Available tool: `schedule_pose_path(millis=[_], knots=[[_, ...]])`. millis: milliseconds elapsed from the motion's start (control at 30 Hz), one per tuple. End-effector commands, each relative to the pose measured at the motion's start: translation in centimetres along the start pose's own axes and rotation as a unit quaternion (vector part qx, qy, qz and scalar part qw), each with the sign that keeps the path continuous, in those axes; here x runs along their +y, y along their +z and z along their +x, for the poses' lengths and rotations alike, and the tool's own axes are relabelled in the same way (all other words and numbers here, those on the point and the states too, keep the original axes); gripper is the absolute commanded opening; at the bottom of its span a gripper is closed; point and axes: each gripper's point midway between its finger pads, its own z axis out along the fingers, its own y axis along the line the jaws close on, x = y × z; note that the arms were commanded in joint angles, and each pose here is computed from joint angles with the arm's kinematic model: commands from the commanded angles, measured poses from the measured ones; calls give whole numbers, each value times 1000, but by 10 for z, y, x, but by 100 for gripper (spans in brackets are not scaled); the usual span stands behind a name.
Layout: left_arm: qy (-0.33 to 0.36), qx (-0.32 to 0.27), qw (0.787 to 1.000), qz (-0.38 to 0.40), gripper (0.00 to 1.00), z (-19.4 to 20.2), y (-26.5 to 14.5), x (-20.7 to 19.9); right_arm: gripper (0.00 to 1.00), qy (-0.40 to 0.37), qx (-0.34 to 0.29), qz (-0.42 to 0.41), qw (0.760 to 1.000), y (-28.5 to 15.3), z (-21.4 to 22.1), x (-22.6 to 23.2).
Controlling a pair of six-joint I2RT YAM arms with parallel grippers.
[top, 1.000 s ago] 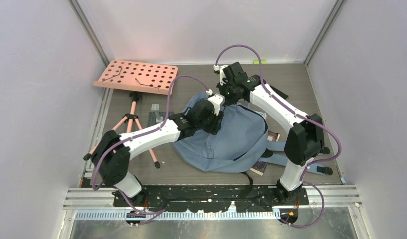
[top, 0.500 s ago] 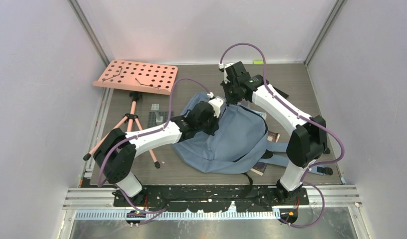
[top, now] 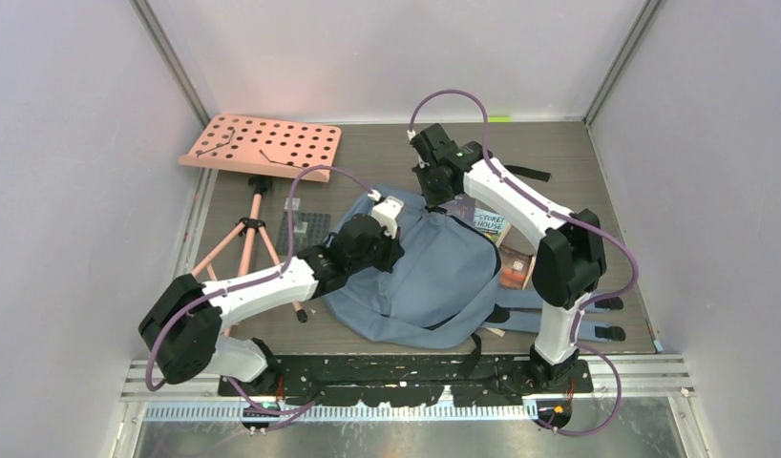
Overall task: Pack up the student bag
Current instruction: Zip the student bag at the center of the board.
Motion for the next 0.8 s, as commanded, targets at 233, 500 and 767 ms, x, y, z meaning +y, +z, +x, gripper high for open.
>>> schedule_pose_path(millis=[233, 500, 767], knots=[[-42, 5, 998, -46, 0, 4, -42, 13, 0, 52, -14, 146, 988, 33, -5, -77], [-37, 45, 998, -33, 0, 18, -34, 9, 2, 62, -33, 91, 993, 14, -25, -62], [-50, 66, 996, -20, 0, 23, -20, 5, 61, 78, -83, 31, 993, -57, -34, -52]])
